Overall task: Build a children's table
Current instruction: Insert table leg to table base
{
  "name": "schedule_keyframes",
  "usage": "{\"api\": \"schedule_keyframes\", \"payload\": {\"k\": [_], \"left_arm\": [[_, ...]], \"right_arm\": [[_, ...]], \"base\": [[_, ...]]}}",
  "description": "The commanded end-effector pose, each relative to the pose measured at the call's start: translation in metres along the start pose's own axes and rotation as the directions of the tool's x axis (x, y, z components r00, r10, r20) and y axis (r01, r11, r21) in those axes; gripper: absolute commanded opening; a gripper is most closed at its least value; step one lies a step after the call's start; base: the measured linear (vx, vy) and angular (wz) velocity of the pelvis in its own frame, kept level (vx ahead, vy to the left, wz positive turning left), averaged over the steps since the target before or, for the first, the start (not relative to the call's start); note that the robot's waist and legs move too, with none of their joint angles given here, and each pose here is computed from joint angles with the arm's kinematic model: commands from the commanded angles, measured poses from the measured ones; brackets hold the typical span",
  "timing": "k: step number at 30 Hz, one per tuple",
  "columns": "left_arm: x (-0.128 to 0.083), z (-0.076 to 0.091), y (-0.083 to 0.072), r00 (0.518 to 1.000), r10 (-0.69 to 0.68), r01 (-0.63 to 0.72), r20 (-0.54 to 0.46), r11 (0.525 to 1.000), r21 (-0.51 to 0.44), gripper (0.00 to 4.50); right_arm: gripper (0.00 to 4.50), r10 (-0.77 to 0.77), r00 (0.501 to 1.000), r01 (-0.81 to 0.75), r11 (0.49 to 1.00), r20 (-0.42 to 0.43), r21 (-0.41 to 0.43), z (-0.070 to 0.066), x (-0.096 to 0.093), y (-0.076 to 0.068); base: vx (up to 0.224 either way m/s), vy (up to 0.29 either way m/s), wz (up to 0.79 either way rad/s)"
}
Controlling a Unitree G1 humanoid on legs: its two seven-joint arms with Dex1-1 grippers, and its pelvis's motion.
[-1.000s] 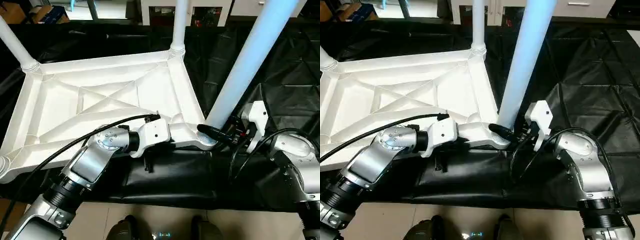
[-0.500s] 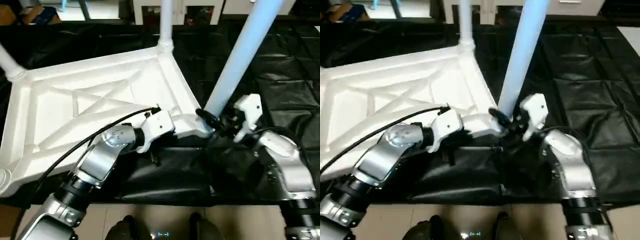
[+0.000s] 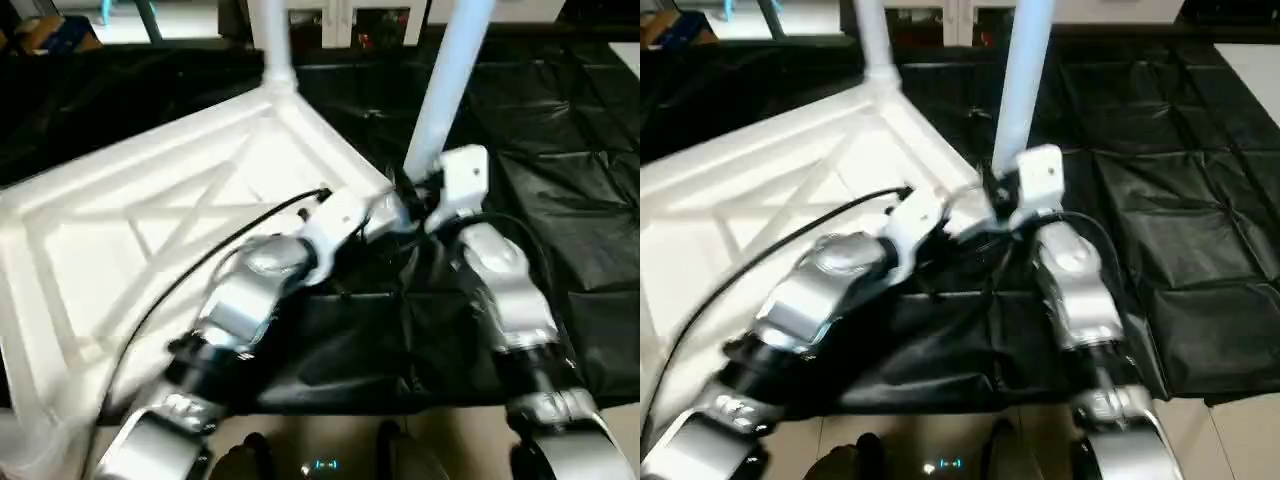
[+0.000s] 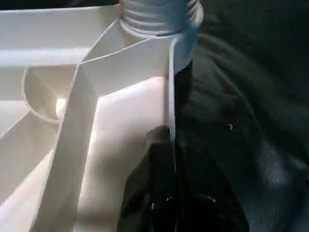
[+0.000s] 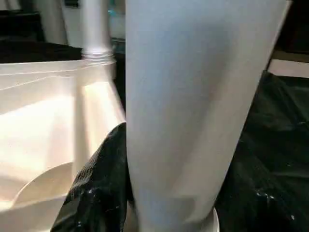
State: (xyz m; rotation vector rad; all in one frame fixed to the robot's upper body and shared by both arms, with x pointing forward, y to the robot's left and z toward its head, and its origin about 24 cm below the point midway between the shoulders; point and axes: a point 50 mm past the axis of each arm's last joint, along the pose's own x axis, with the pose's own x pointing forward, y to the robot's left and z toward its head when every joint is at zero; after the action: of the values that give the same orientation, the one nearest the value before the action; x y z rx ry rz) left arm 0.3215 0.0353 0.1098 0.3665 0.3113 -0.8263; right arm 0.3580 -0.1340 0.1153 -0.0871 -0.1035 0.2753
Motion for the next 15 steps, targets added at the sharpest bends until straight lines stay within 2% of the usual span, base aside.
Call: {"api": "schedule_keyframes", "payload": {"k": [1, 4, 7, 15], "left_arm": [[0.004, 0.023, -0.028, 0.991, -0.109, 0.108, 0.076, 0.994, 0.009, 0.00], [0.005, 0.026, -0.031, 0.991, -0.105, 0.105, 0.084, 0.994, 0.012, 0.00], [0.004, 0.023, -0.025, 0.993, -0.090, 0.089, 0.078, 0.996, 0.020, 0.00], [0.000, 0.019, -0.019, 0.994, -0.087, 0.084, 0.071, 0.996, 0.041, 0.00]], "right_arm": [[1.88, -0.192, 0.892, 0.176, 0.981, -0.409, -0.077, -0.088, -0.031, -0.020], [1.88, -0.213, 0.893, 0.198, 0.977, -0.396, -0.080, -0.087, -0.027, -0.017], [1.88, -0.205, 0.901, 0.196, 0.979, -0.381, -0.065, -0.086, -0.025, -0.014], [1.88, -0.152, 0.934, 0.154, 0.988, -0.323, -0.019, -0.078, -0.023, -0.017]], "base": [[0.000, 0.000, 0.00], [0.000, 0.000, 0.00], [0.000, 0.000, 0.00], [0.000, 0.000, 0.00]]}}
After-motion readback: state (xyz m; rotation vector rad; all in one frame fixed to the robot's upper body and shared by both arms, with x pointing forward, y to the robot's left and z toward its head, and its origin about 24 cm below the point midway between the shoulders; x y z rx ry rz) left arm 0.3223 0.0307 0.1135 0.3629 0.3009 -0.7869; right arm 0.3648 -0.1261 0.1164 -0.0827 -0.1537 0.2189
